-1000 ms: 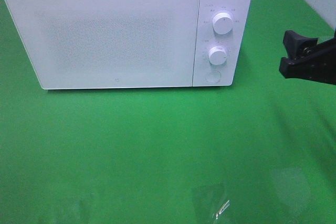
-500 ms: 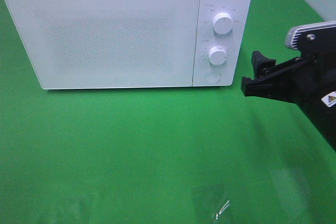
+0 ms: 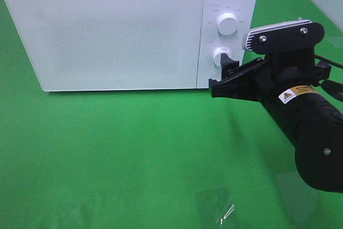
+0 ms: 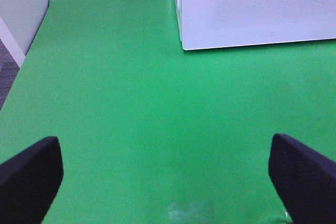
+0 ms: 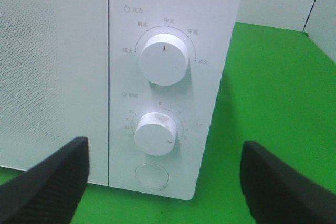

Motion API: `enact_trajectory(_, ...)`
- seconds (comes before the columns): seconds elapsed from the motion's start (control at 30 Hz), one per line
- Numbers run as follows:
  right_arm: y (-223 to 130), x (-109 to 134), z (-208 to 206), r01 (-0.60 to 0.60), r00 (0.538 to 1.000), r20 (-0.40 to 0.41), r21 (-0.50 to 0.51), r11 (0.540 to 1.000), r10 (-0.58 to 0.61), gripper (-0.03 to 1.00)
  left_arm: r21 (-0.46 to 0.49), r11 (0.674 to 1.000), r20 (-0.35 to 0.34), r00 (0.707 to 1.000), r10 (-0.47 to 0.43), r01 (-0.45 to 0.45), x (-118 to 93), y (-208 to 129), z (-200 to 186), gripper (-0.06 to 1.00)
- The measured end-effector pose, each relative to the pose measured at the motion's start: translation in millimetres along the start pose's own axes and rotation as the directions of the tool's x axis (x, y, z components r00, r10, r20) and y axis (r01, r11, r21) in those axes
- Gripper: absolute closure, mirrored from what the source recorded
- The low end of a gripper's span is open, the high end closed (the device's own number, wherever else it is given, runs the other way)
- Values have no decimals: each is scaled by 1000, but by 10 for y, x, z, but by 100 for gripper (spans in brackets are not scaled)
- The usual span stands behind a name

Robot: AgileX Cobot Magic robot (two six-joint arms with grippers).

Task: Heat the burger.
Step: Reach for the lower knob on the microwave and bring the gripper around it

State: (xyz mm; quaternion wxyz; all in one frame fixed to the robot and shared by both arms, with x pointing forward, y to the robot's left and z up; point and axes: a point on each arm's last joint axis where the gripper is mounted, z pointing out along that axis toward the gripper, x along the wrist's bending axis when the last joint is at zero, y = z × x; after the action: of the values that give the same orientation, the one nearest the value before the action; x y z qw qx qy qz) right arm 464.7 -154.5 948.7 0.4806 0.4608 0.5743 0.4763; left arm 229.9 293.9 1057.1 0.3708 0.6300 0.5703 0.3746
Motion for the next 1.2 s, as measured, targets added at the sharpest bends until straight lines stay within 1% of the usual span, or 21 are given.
enact_trajectory(0.57, -188, 291, 392, 19, 1000, 24, -4, 1000, -18, 21, 0, 1000, 0, 1000, 0, 0, 0, 0, 0, -4)
enact_trajectory(0.73, -245, 296, 517, 19, 999, 47, 2, 1000, -19, 21, 0, 1000, 0, 1000, 0, 0, 0, 0, 0, -4)
enact_trajectory(0.83, -288, 255, 636, 16, 997, 79, 7, 1000, -17, 21, 0, 1000, 0, 1000, 0, 0, 0, 0, 0, -4)
enact_trajectory(1.03, -325, 288, 739, 7, 996, 90, 3, 1000, -7, 21, 0, 1000, 0, 1000, 0, 0, 0, 0, 0, -4)
enact_trajectory(1.2, -431, 338, 863, -16, 994, 107, 11, 1000, 14, 21, 0, 1000, 0, 1000, 0, 0, 0, 0, 0, -4)
